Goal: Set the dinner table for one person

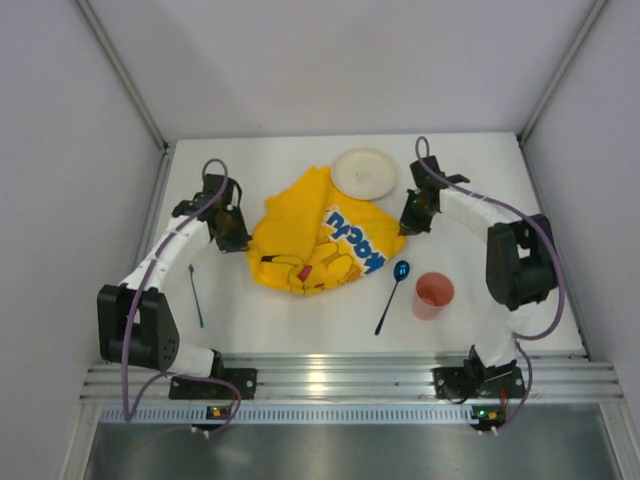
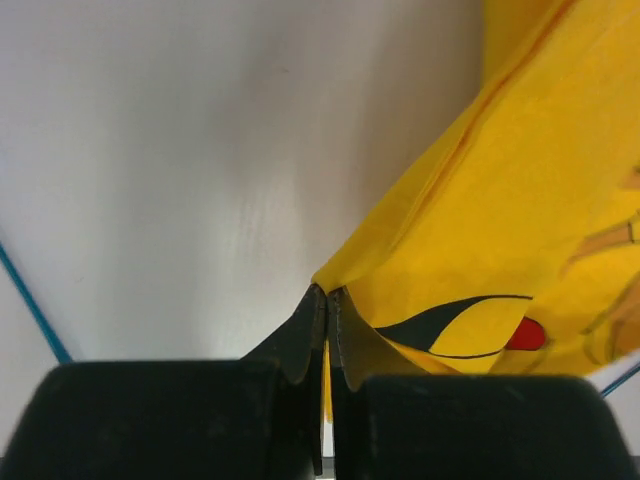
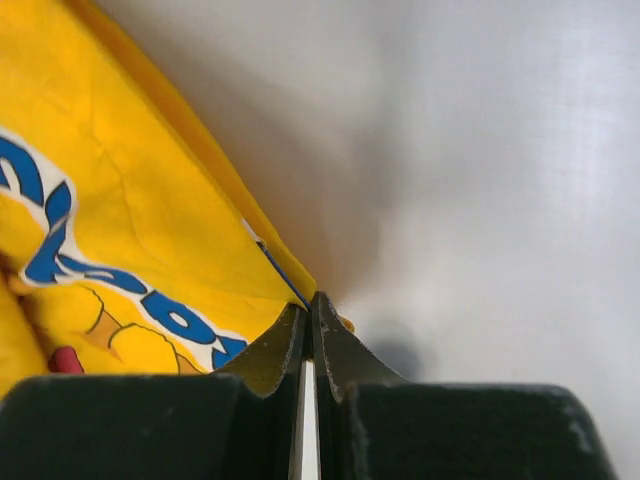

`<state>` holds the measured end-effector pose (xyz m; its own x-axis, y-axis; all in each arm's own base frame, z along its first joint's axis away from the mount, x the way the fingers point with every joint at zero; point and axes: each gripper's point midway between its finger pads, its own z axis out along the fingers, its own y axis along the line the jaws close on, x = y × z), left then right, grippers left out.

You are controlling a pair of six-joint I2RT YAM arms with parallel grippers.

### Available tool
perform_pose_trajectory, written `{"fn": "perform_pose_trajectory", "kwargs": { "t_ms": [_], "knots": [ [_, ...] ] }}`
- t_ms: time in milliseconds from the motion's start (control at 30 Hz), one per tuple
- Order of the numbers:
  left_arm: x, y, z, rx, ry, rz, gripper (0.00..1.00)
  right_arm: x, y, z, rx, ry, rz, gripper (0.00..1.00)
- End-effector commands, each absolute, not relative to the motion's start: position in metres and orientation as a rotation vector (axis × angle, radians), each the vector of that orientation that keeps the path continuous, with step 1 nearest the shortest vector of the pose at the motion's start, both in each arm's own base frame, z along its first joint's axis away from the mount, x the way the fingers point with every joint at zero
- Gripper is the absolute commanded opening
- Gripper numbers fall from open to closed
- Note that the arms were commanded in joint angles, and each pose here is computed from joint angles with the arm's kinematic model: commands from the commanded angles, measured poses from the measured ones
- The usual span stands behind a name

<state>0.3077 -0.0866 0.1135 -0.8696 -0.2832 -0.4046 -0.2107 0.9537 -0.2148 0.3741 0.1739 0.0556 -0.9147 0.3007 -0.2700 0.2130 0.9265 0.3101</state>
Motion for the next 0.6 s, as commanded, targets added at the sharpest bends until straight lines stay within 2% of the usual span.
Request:
{"fn": "perform_pose_trajectory", "kwargs": {
  "t_ms": [0, 233, 400, 567],
  "knots": [
    [0.302, -0.063, 0.119, -0.398, 2.664, -0.267, 0.00, 0.346, 0.115, 0.077, 0.449, 2.752, 0.119, 0.00],
    [0.255, -0.047, 0.071, -0.670, 2.732, -0.244, 0.00, 0.295, 0.092, 0.097, 0.569, 2.751, 0.026, 0.00],
    [0.249, -0.020, 0.077, -0.828, 2.703, -0.051, 0.00, 0.256, 0.074, 0.108, 0.613, 2.770, -0.111, 0.00],
    [0.244, 0.018, 0.081, -1.080, 2.577, -0.013, 0.00, 0.234, 0.051, 0.132, 0.686, 2.695, -0.220, 0.00]
  ]
}}
